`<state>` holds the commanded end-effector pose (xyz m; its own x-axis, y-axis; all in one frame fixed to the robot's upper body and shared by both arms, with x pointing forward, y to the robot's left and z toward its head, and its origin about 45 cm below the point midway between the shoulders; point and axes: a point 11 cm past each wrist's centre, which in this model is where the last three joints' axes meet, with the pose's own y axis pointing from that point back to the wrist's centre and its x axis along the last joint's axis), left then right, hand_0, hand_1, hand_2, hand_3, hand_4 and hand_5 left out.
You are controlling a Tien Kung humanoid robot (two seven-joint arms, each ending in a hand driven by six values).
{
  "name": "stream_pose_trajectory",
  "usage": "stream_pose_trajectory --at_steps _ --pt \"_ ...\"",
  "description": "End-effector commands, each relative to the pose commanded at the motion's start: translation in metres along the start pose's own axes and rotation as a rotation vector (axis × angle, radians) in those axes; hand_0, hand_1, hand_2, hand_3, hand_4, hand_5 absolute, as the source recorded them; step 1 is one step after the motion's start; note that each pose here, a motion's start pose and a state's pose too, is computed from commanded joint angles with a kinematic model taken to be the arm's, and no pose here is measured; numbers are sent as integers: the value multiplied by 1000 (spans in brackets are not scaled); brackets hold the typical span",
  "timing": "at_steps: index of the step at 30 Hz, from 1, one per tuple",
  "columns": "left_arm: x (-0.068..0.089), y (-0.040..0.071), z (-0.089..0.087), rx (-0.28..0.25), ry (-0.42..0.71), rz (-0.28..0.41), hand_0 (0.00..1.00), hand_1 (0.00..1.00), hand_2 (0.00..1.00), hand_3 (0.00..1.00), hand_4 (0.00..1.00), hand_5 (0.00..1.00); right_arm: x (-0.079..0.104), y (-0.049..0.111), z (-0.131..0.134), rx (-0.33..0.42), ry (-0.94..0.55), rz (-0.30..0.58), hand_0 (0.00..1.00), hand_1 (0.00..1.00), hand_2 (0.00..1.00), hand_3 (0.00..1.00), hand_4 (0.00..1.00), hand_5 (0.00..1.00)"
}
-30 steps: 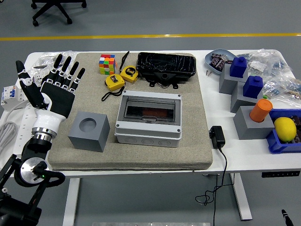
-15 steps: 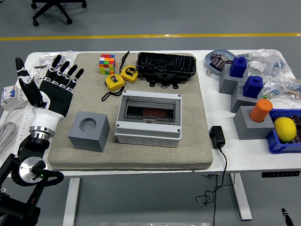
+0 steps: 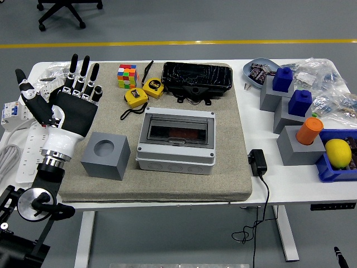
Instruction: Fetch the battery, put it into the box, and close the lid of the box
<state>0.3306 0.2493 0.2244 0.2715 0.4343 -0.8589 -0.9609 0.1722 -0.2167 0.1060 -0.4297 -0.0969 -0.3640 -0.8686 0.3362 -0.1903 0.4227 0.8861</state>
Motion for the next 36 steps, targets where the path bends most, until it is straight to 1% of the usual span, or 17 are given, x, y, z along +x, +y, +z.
stream_pose_trajectory --at_steps 2,3,8,9,14,15,17,20,21,22,25,26,27,29,32,33,36 --pt "2 0 3 -23 -2 6 290 738 881 998 998 998 0 0 0 -1 -1 0 799 652 672 855 998 998" --pt "2 0 4 -27 -9 8 931 906 819 719 998 998 0 0 0 0 -1 0 801 651 673 855 998 998" --pt "3 1 6 -25 -51 14 931 906 819 719 998 998 0 0 1 -1 -4 0 801 651 673 855 998 998" --pt "3 1 5 -19 -40 13 690 841 903 880 998 998 0 0 1 -2 -5 0 801 648 672 854 998 998" --pt "6 1 6 -21 -36 37 690 841 903 880 998 998 -1 0 0 2 -8 0 801 648 672 854 998 998" --pt "5 0 7 -20 -70 35 897 806 675 573 998 998 -1 0 -1 3 -8 0 801 647 670 854 998 998" --pt "5 0 7 -21 -110 36 897 806 675 573 998 998 0 0 -1 3 -9 0 801 647 670 854 998 998" --pt "7 0 6 -16 -67 39 897 806 675 573 998 998 0 0 -1 2 -8 0 801 647 670 854 998 998" --pt "6 1 6 -16 -53 36 816 762 693 701 998 998 0 0 -1 1 -9 0 801 647 669 854 998 998" --pt "6 1 5 -15 -56 36 816 762 693 701 998 998 0 0 0 1 -9 1 801 647 669 854 998 998" --pt "7 0 8 -20 -123 47 816 762 693 701 998 998 0 0 0 0 -7 1 801 647 669 854 998 998" --pt "8 0 8 -22 -117 51 816 762 693 701 998 998 0 0 0 1 -6 1 801 647 669 854 998 998" --pt "7 1 7 -19 -93 43 571 715 753 816 998 998 0 0 0 1 -6 1 801 647 669 854 998 998" --pt "6 1 6 -20 -51 34 571 715 753 816 998 998 1 0 0 1 -5 2 801 647 669 854 998 998" --pt "7 1 7 -20 -84 42 571 715 753 816 998 998 1 0 0 0 -4 3 801 647 669 854 998 998" --pt "8 1 7 -23 -94 50 786 726 712 771 998 998 1 0 0 0 -3 3 801 647 669 854 998 998" --pt "8 2 6 -26 -70 53 786 726 712 771 998 998 2 0 0 -1 -3 4 800 646 669 854 998 998"
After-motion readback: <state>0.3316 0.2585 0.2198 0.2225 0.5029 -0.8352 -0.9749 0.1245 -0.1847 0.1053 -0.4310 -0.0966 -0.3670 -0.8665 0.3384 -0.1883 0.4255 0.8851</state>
